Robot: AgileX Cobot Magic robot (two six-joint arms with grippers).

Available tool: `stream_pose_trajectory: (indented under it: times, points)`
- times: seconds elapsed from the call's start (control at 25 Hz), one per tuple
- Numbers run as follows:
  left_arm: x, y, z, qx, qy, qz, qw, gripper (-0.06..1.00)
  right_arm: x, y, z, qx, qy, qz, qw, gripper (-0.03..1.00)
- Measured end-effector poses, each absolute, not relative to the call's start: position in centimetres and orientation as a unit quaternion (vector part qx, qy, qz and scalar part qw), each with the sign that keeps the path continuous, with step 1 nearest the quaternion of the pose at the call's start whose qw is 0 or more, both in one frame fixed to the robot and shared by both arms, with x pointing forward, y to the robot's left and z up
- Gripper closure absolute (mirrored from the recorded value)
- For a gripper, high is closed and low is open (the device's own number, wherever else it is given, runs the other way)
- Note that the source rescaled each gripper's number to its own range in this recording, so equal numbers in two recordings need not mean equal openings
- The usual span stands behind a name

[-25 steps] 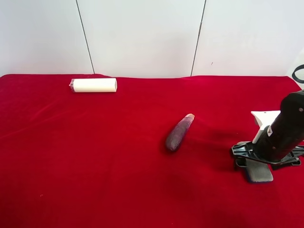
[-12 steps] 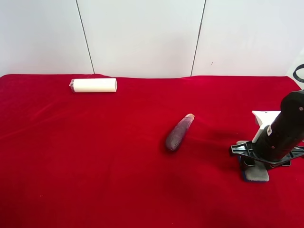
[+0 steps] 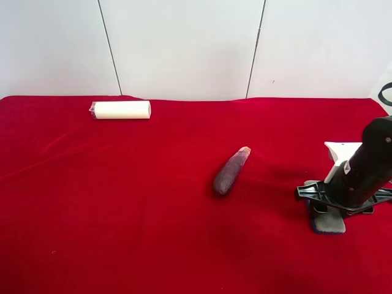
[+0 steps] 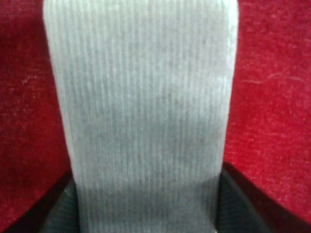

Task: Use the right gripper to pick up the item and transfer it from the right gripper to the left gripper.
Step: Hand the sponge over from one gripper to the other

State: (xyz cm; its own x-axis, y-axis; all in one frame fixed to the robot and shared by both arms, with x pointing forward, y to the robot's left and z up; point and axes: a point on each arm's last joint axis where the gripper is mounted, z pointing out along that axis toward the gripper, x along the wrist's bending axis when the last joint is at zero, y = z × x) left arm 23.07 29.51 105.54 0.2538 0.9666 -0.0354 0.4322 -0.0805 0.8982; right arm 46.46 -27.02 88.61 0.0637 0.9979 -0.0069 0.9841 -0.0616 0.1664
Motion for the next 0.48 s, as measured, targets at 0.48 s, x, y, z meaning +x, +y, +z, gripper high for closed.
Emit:
stream_pose_trajectory:
  times: [0.48]
  points:
    - [23.1,29.5,105.5,0.666,0.525,0.312,0.429,0.25,46.1,-26.4,95.8,0.708,0.655,0.226,0.134,0.90]
